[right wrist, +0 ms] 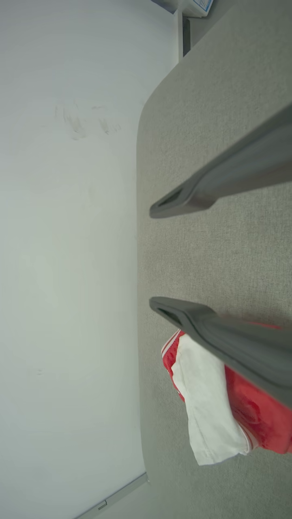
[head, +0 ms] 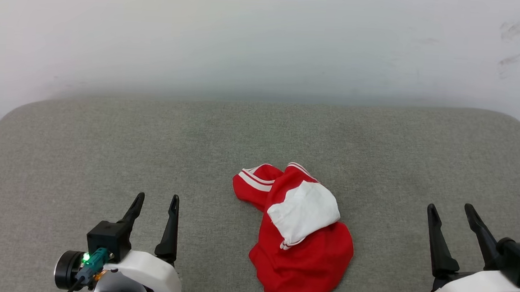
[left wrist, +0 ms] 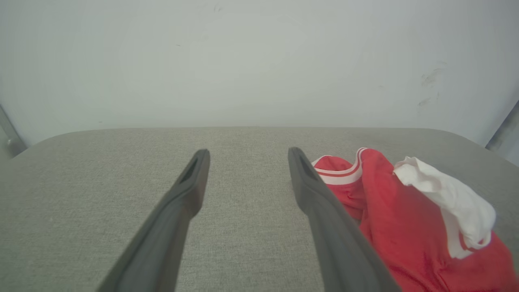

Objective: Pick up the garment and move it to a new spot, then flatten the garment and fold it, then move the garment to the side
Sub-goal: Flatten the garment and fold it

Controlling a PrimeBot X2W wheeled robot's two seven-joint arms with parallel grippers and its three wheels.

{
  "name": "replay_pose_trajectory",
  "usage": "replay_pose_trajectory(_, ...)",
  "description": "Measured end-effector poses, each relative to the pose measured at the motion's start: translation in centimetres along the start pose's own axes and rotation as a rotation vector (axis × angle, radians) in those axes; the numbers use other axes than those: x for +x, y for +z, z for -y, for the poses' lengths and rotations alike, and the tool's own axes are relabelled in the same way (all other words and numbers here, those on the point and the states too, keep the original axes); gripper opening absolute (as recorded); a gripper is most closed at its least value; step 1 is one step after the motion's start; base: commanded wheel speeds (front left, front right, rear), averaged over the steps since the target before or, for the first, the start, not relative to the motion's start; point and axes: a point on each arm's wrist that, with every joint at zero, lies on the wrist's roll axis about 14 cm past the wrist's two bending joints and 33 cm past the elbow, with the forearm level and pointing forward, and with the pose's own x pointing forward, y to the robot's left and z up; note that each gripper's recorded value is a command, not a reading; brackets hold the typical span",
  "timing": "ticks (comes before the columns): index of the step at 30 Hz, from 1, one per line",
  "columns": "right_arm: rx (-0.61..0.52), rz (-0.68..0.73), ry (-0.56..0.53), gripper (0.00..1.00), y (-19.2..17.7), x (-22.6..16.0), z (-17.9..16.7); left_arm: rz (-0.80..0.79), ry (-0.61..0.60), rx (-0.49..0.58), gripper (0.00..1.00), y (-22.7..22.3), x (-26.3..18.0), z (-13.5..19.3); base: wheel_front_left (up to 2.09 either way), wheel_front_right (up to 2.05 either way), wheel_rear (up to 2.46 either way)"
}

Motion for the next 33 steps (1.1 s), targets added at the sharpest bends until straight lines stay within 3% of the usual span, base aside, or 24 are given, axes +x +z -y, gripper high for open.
replay_pose_trajectory(12,-0.007,-0.002,-0.006,1.00,0.3,-0.3,0.2,-0.002,-0.002,-0.010,1.00,0.0,0.0,0.2,0.00,0.00,0.00)
replay_pose_trajectory(18,0.080,-0.147,0.001,1.00,-2.2,0.1,0.1,0.007,0.005,-0.021,1.00,0.1,-0.1,0.2,0.00,0.00,0.00)
replay_pose_trajectory(25,0.067,-0.404,0.199,1.00,-4.1,2.5,-5.9,0.021,0.033,-0.029,1.00,0.3,-0.3,-0.4,0.00,0.00,0.00)
replay_pose_trajectory(28,0.013,-0.532,0.379,1.00,-4.9,2.7,-10.7,0.021,0.049,-0.026,1.00,0.3,-0.5,-1.0,0.00,0.00,0.00)
replay_pose_trajectory(33,-0.066,-0.614,0.550,1.00,-5.6,2.7,-15.3,0.024,0.066,-0.023,1.00,0.2,-0.5,-1.6,0.00,0.00,0.00)
